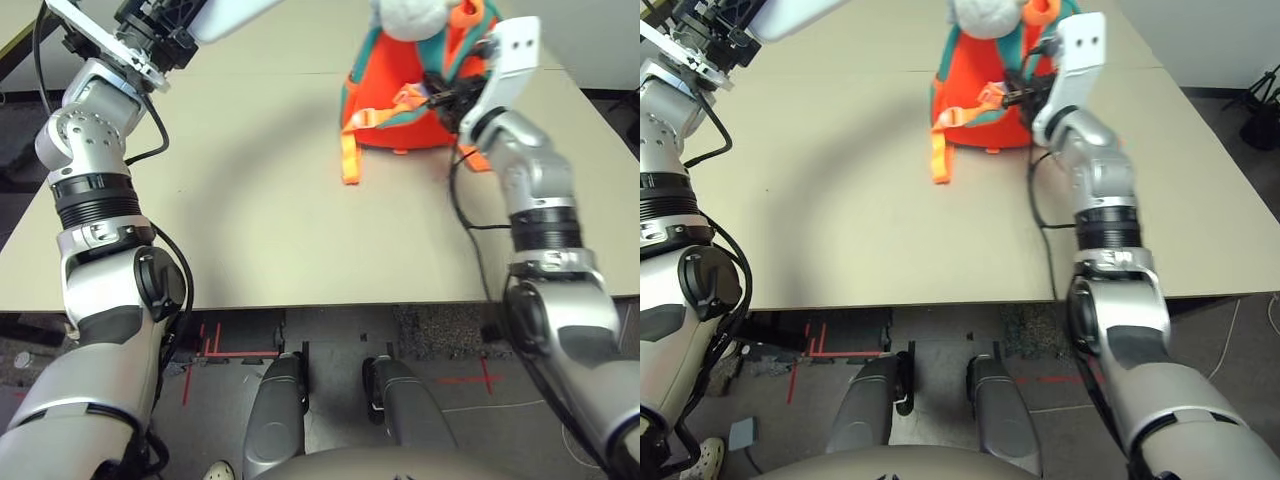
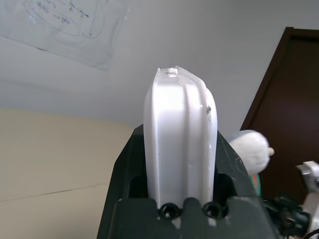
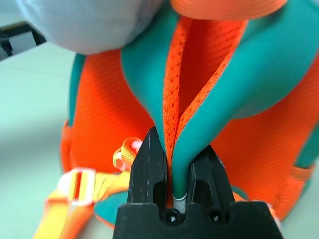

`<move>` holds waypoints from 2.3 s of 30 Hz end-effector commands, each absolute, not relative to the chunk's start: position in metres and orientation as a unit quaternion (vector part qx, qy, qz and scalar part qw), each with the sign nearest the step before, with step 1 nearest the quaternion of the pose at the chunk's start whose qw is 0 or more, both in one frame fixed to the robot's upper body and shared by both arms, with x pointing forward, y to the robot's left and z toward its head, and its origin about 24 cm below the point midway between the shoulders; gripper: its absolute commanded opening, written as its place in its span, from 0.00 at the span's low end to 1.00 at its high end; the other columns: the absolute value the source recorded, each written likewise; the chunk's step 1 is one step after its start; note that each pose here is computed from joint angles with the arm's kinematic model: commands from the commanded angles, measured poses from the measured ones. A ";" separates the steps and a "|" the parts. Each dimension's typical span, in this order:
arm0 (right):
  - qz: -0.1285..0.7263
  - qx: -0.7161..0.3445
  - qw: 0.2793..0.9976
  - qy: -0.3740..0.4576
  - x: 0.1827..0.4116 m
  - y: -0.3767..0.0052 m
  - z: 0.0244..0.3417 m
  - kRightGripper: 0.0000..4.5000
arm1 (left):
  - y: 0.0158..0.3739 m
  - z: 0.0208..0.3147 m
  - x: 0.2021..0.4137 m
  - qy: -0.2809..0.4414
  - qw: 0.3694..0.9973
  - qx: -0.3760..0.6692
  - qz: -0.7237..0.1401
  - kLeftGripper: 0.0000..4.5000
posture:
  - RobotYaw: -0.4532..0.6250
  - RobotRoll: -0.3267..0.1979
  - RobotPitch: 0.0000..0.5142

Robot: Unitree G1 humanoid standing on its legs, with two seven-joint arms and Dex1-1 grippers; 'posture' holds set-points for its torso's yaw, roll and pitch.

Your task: Put the pencil case into the backpack and zip it.

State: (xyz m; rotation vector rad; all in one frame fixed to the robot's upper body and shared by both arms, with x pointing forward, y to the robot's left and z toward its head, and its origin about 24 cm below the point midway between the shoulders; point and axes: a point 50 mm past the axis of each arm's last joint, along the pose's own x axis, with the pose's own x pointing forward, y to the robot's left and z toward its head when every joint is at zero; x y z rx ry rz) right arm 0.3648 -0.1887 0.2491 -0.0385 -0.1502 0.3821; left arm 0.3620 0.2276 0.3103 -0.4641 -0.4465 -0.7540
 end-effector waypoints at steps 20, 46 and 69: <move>0.198 -0.043 0.979 -0.008 0.304 -0.191 0.210 0.04 | 0.210 0.307 0.367 -0.187 0.867 -0.202 -0.416 0.28 | 0.25 0.62 0.28; 0.190 -0.067 0.979 0.012 0.312 -0.197 0.184 0.04 | 0.163 0.297 0.382 -0.077 0.825 -0.085 -0.553 0.28 | 0.22 0.62 0.27; 0.193 -0.071 0.979 -0.001 0.314 -0.191 0.187 0.04 | 0.058 0.267 0.395 0.025 0.781 0.052 -0.622 0.28 | 0.19 0.62 0.23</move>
